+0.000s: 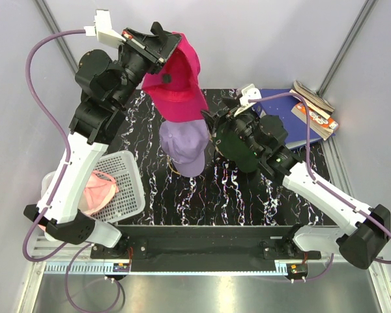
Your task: Stack the hats
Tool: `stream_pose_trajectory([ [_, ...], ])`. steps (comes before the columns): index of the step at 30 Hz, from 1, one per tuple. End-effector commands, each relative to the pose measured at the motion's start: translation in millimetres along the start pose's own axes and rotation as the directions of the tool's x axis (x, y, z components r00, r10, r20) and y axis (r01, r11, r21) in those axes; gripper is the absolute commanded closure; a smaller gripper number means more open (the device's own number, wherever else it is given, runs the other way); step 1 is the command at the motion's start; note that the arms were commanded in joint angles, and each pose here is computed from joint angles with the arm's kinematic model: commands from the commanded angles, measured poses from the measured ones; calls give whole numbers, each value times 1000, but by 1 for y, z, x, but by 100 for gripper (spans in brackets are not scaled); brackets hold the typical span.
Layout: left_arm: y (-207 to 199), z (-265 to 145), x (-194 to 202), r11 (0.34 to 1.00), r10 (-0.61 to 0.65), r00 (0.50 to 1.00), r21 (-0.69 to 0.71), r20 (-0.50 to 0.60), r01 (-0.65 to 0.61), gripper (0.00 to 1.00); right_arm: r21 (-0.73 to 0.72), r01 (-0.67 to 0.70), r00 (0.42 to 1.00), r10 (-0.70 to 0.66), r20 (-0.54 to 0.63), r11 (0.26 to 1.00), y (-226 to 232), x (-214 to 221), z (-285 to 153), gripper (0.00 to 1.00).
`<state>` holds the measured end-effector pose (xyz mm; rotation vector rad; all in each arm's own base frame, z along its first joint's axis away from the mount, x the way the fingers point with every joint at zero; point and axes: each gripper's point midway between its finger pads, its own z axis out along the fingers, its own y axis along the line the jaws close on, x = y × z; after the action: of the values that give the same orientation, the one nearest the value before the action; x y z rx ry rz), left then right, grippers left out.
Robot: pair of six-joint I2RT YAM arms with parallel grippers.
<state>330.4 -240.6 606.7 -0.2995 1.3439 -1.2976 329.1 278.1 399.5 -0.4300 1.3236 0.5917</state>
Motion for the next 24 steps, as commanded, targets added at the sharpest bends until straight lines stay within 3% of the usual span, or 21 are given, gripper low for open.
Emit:
stream_pose_trajectory([
  [1,-43,-12,-19,991,-25,999,129,40,19,100,65,27,996,-32,82,998,-10,-24,7,14],
  [10,-46,-7,-17,988,-42,999,152,31,36,100,-59,-26,995,32,96,998,14,-20,16,15],
  [13,-40,-2,-10,989,-43,999,143,11,41,100,-106,-65,991,77,112,992,23,-27,18,41],
  [15,-37,-3,-9,990,-31,999,135,10,30,100,-92,-58,992,68,104,994,21,-31,19,81],
  [17,-21,-2,-6,995,-3,1000,98,13,2,100,-20,-43,996,45,75,999,8,-31,19,100],
  [21,26,-7,-8,999,35,999,23,-9,-35,100,149,69,997,-72,11,986,-26,-25,6,100],
  [24,79,-8,-2,999,41,991,-12,-126,-43,100,263,215,977,-207,-57,940,-53,-27,-4,100],
])
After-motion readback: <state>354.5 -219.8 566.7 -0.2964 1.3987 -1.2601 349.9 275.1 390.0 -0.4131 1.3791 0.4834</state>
